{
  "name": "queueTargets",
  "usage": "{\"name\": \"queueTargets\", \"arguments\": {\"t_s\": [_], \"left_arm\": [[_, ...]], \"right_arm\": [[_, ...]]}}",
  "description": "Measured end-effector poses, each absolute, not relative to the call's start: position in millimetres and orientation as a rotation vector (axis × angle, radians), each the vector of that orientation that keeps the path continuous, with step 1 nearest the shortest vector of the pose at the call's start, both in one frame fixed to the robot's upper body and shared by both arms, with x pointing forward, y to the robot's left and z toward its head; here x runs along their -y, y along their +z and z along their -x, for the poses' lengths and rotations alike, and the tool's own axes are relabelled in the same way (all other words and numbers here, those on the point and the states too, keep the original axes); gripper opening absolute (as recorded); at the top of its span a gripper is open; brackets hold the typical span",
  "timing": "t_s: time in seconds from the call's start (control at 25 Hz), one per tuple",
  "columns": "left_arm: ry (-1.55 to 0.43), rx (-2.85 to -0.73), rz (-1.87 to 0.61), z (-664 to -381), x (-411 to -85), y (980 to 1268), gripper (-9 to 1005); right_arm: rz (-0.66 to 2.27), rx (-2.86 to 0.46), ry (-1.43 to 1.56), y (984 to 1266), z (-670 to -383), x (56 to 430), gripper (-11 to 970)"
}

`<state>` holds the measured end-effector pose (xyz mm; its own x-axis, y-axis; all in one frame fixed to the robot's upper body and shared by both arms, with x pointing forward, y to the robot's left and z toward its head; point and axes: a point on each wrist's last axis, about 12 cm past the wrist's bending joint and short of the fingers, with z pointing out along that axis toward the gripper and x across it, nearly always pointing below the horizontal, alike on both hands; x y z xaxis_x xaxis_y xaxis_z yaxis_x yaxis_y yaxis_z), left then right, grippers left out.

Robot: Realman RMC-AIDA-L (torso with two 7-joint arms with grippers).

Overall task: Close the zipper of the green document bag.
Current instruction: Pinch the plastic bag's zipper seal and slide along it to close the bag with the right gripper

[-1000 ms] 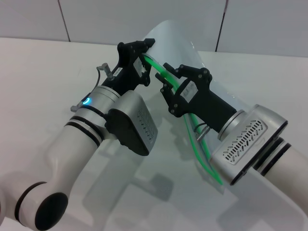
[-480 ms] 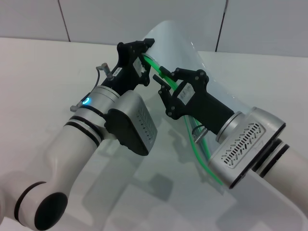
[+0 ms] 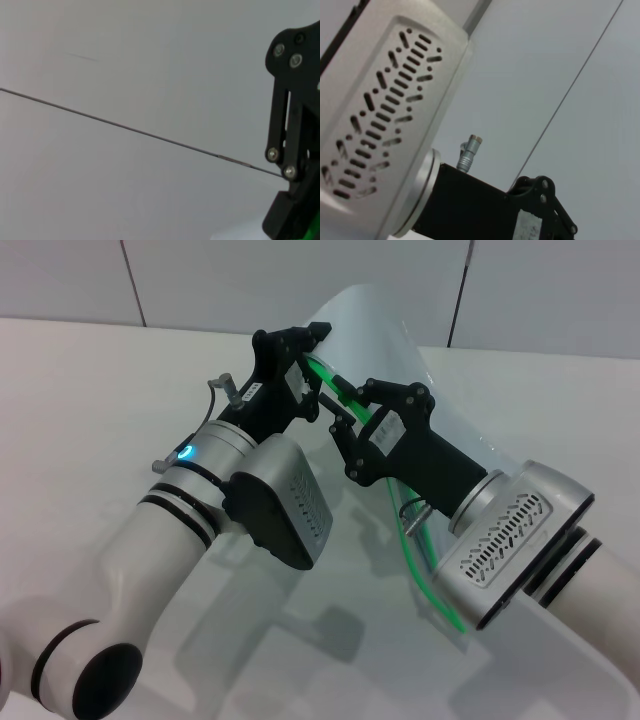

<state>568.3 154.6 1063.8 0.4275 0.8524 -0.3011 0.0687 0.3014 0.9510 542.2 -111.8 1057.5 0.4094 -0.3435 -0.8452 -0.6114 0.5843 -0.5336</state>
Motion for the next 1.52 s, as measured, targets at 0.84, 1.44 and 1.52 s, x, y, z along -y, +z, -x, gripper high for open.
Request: {"name": "queueTargets", "arguments": {"t_s": [0.84, 1.44, 1.52], "left_arm": [[0.662, -0.968, -1.148, -563.8, -153.3, 1065.8, 57], [0.660, -0.954, -1.122, -563.2, -152.3, 1069.8, 57], [0.660, -0.954, -1.122, -563.1, -152.1, 1069.8, 57]], "right_arm": [[0.975, -1.201, 0.197, 1055.5, -542.0, 116.7, 153], [0.948, -1.195, 0.186, 1056.5, -542.2, 120.9, 155], [0.945, -1.197, 0.183, 1056.5, -542.4, 121.3, 155]]}}
